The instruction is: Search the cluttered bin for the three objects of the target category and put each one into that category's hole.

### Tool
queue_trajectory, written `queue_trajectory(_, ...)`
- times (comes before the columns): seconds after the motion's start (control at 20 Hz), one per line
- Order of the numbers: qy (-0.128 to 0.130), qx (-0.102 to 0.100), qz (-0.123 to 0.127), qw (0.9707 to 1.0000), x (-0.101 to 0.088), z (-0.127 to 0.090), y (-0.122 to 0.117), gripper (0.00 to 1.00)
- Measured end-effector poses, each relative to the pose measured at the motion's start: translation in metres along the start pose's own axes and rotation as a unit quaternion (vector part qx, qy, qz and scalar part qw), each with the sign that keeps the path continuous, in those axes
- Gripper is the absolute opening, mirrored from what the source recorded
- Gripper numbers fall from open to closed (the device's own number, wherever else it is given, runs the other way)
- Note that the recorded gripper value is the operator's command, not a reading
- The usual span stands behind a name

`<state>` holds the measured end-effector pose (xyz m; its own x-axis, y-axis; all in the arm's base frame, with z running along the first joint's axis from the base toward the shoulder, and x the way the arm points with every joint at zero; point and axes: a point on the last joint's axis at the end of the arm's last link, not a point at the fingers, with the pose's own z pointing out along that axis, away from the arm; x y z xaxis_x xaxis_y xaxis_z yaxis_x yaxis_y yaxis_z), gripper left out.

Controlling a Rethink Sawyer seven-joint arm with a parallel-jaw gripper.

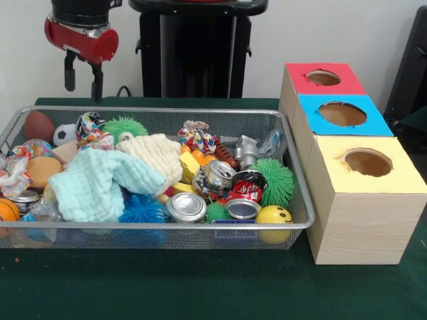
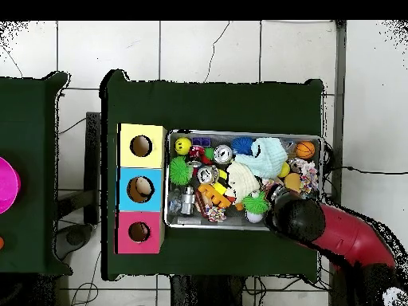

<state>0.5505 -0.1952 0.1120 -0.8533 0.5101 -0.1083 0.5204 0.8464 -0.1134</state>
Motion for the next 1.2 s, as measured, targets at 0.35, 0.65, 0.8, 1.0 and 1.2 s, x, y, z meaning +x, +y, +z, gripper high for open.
queue_trajectory(0.35, 0.013, -0.005, -0.032, 0.9994, 0.018, 0.014, 0.037, 1.0)
queue_trajectory(0.65, 0.023, -0.007, -0.05, 0.9984, 0.03, 0.024, 0.057, 1.0)
queue_trajectory(0.8, 0.027, -0.008, -0.058, 0.9979, 0.033, 0.03, 0.066, 1.0)
queue_trajectory(1.0, 0.027, -0.008, -0.067, 0.9974, 0.034, 0.033, 0.076, 1.0)
queue_trajectory(1.2, 0.026, -0.009, -0.075, 0.9968, 0.034, 0.037, 0.087, 1.0)
